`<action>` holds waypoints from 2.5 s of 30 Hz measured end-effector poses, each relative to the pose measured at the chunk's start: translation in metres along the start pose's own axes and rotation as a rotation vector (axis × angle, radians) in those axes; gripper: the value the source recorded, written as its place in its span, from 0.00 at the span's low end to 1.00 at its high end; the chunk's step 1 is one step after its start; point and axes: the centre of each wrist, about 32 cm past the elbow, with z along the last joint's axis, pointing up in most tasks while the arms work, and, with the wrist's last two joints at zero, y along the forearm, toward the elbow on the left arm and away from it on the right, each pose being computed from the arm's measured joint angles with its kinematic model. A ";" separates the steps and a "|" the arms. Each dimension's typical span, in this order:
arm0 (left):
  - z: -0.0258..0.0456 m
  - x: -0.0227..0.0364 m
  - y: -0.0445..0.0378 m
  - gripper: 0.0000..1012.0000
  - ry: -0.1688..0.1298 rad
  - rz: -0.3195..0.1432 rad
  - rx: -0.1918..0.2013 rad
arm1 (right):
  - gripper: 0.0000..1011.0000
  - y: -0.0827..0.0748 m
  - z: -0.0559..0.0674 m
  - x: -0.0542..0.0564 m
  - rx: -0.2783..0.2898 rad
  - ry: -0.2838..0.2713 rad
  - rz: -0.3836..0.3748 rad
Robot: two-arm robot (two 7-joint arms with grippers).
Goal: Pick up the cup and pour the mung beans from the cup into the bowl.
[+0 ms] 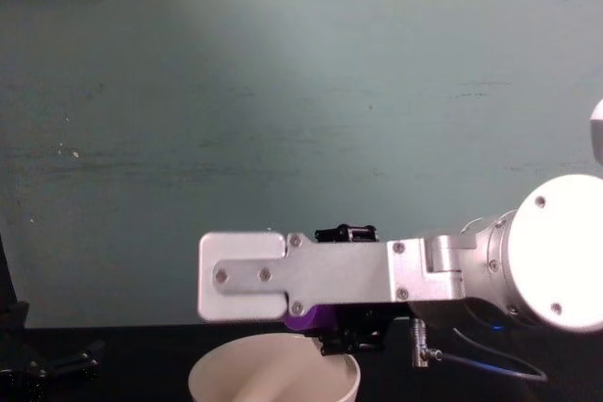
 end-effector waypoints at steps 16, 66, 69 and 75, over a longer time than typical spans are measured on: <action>0.0000 0.0000 0.0000 0.99 0.000 0.000 0.000 | 0.71 0.004 0.010 -0.006 -0.013 -0.148 0.008; 0.0000 0.0000 0.0000 0.99 0.000 0.000 0.000 | 0.71 0.002 0.020 -0.008 -0.033 -0.286 0.001; 0.0000 0.0000 0.0000 0.99 0.000 0.000 0.000 | 0.71 0.002 0.020 -0.008 -0.032 -0.288 0.003; 0.0000 0.0000 0.0000 0.99 0.000 0.000 0.000 | 0.71 0.002 0.020 -0.008 -0.032 -0.290 0.006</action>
